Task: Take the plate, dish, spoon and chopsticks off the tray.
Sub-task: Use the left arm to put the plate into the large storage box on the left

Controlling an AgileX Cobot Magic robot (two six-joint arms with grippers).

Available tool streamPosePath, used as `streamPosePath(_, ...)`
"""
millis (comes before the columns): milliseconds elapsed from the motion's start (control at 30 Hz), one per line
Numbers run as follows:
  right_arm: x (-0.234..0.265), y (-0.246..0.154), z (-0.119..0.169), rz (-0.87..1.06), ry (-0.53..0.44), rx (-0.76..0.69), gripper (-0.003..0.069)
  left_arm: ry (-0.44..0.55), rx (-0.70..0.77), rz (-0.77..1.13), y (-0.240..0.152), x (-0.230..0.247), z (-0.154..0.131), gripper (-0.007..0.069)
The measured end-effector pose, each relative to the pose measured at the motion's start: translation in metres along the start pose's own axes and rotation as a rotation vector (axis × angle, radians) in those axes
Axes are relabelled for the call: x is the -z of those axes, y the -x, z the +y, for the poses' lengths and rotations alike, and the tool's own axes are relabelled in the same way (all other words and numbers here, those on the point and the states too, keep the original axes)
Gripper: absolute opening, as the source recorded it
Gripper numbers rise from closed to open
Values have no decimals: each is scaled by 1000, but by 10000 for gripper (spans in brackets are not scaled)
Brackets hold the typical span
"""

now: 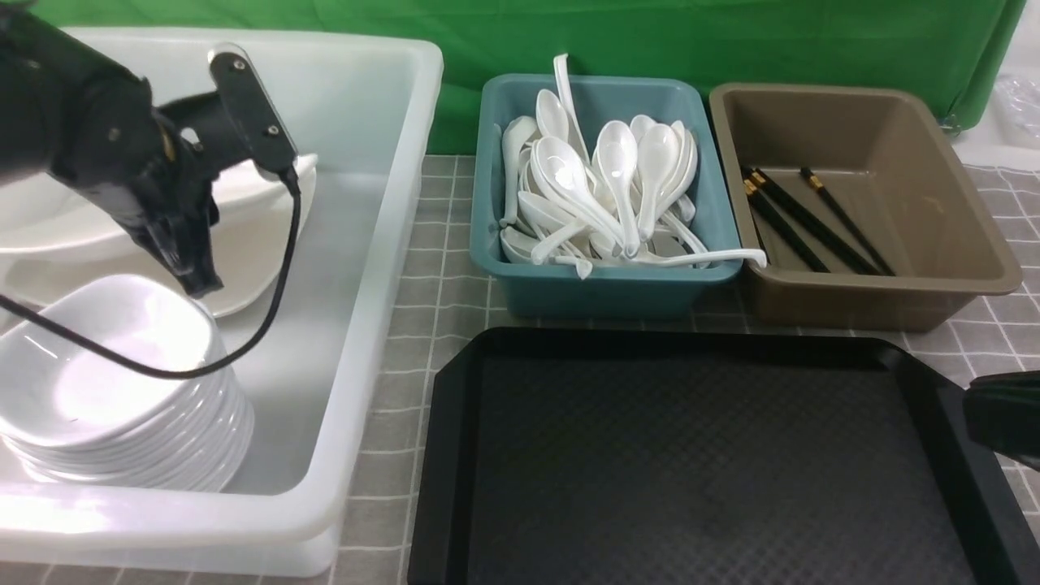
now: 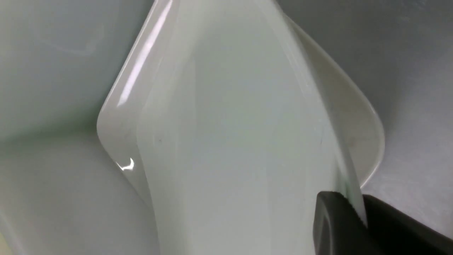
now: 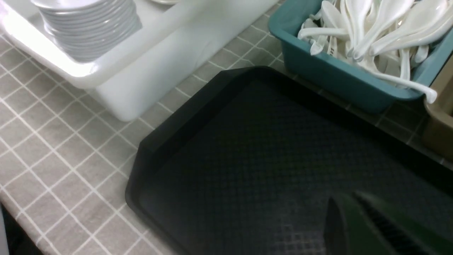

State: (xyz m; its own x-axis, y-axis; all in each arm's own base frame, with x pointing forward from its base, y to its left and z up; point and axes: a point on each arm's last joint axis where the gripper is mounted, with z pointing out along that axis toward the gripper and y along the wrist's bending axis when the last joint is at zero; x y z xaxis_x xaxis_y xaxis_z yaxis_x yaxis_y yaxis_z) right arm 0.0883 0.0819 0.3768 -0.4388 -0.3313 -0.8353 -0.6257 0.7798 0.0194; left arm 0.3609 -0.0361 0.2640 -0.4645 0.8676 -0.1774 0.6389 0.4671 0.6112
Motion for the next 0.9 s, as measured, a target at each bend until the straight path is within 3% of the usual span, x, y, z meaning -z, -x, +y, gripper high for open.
streamPosePath(200, 0, 0, 0, -1, 0, 3, 45, 22, -13, 15, 2, -15, -1, 43)
streamPosePath(300, 0, 0, 0, -1, 0, 4, 53, 32, -22, 7, 3, -17, -1, 97)
streamPosePath(500, 0, 0, 0, 1, 1, 4, 62, 37, -21, 1, 3, -16, 0, 320)
streamPosePath(533, 0, 0, 0, 1, 0, 4, 63, 37, -21, 2, 3, -16, 0, 328)
streamPosePath(567, 0, 0, 0, 5, 0, 4, 67, 32, -18, 10, 3, -16, -1, 403)
streamPosePath(700, 0, -1, 0, 12, 3, 1, 71, 33, 1, 10, 1, -8, 1, 510)
streamPosePath(900, 0, 0, 1, 2, 6, 0, 76, 72, 102, -80, 2, 30, 13, 566)
